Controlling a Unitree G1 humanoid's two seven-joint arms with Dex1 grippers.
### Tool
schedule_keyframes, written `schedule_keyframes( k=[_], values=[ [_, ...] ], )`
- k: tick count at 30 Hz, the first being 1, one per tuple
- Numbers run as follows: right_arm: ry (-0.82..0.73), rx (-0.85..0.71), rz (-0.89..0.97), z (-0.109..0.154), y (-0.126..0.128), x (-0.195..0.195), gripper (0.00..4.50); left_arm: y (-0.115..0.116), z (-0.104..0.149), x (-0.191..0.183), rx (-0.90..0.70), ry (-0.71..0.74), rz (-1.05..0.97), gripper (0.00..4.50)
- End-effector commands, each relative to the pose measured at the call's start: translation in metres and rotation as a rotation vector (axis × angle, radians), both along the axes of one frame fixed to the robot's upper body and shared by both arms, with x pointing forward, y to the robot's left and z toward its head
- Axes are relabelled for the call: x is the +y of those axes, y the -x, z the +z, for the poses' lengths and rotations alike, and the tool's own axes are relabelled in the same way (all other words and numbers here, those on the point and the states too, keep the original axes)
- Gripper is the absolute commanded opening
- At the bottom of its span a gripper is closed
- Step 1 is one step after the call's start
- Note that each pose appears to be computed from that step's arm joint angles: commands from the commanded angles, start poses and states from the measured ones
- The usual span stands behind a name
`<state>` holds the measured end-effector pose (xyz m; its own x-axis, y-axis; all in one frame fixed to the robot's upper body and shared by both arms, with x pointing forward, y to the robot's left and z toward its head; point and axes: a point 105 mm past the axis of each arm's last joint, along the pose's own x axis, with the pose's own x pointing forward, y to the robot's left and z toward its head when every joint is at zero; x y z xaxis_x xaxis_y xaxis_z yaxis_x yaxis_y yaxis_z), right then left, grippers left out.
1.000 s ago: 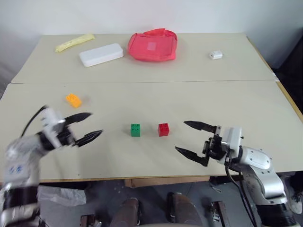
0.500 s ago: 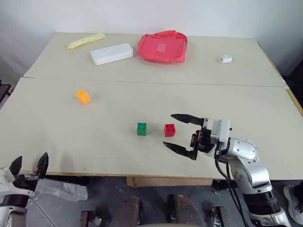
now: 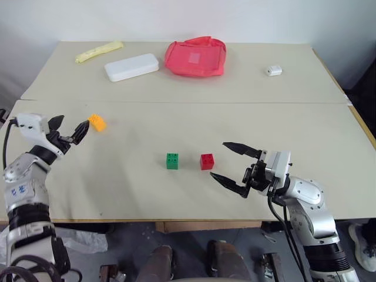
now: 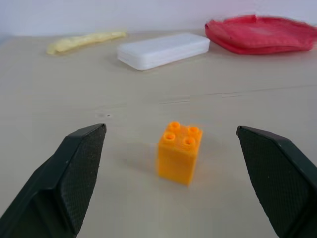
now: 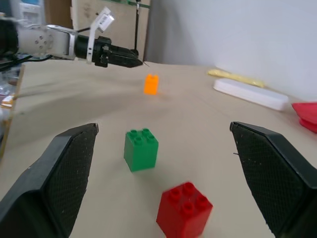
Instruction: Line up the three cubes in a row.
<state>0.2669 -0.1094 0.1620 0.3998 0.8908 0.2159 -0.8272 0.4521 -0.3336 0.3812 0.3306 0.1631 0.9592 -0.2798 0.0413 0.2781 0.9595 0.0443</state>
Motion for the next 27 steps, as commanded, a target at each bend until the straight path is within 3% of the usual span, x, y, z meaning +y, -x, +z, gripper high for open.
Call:
schedule_keyframes(
  k=[1,8,11,18,20,24,27],
  values=[
    [-0.017,-0.062,-0.018,0.013,0.007,0.0,4.5,-0.008,-0.002,0.0,0.061,-0.071,-0.037,4.48],
    [-0.009,-0.05,-0.072,0.011,0.017,-0.003,4.5,-0.028,-0.005,-0.005,0.14,-0.138,0.016,4.48],
    [-0.01,-0.048,-0.103,0.012,0.019,-0.006,4.5,-0.028,-0.005,-0.006,0.143,-0.146,0.005,3.87],
    [-0.011,-0.045,-0.116,0.01,0.02,-0.005,4.5,-0.026,-0.006,-0.01,0.138,-0.147,-0.03,1.64],
    [-0.011,-0.043,-0.116,0.01,0.02,-0.005,4.5,-0.026,-0.007,-0.012,0.134,-0.145,-0.048,1.48],
    [0.009,-0.038,-0.126,0.009,0.021,-0.01,4.5,-0.006,0.006,-0.049,0.046,-0.146,-0.427,1.48],
    [0.021,-0.028,-0.132,0.007,0.023,-0.014,4.5,0.011,0.006,-0.07,0.047,-0.303,-0.674,1.48]
  ],
)
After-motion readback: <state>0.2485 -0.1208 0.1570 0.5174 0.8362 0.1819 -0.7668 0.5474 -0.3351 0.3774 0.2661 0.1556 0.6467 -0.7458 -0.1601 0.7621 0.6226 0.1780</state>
